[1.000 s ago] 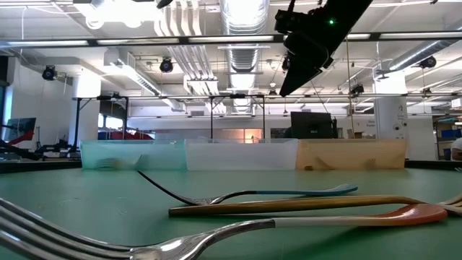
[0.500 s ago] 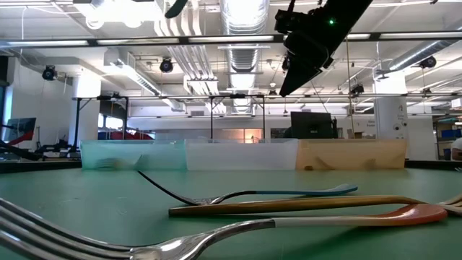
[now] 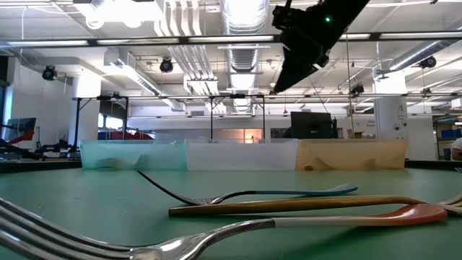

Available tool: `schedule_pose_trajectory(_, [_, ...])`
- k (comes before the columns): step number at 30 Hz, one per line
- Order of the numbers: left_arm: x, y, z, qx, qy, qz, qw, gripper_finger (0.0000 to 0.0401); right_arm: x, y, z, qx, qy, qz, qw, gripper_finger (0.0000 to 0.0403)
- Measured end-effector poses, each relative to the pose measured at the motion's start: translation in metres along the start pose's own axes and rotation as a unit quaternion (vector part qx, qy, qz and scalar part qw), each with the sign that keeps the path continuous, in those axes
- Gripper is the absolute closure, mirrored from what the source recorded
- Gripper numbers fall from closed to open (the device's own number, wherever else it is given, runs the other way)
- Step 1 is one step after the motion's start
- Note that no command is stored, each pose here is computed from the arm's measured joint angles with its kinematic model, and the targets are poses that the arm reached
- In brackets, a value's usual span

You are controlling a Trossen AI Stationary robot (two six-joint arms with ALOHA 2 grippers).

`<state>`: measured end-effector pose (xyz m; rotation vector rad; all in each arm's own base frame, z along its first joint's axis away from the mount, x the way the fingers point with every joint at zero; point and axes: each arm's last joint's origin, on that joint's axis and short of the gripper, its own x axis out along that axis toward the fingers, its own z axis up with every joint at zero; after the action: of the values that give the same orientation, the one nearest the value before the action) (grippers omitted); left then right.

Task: Sort silverware by color (type)
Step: Put the blue fork into the orange bin

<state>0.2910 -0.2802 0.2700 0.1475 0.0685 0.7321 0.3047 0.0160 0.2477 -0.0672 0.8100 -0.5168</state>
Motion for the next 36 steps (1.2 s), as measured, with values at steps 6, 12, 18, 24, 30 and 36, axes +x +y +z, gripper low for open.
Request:
schedule_pose_trajectory(6, [0.005, 0.000, 0.000, -0.033, 0.010, 0.006, 0.999, 0.0401, -0.001, 0.004, 0.014, 0.020, -0.063, 0.041, 0.997, 0.0271])
schedule_pose_trajectory(12, [0.029, 0.008, 0.006, -0.076, 0.013, 0.037, 0.996, 0.0401, -0.002, 0.004, 0.012, -0.052, -0.050, 0.053, 0.996, 0.0271])
schedule_pose_trajectory(18, [0.054, 0.015, 0.004, -0.069, 0.023, 0.070, 0.995, 0.0401, -0.031, -0.012, 0.028, -0.058, 0.024, 0.034, 0.997, 0.0271])
schedule_pose_trajectory(24, [0.063, 0.029, -0.007, -0.060, 0.024, 0.084, 0.994, 0.0401, -0.083, -0.041, 0.046, -0.030, 0.022, 0.033, 0.999, 0.0271])
schedule_pose_trajectory(30, [0.076, 0.067, -0.027, -0.079, 0.005, 0.110, 0.991, 0.0401, -0.127, -0.069, 0.036, 0.055, -0.059, 0.054, 0.995, 0.0271])
schedule_pose_trajectory(36, [0.106, 0.096, -0.052, -0.119, 0.001, 0.165, 0.979, 0.0401, -0.126, -0.059, 0.014, 0.103, -0.228, 0.136, 0.959, 0.0271])
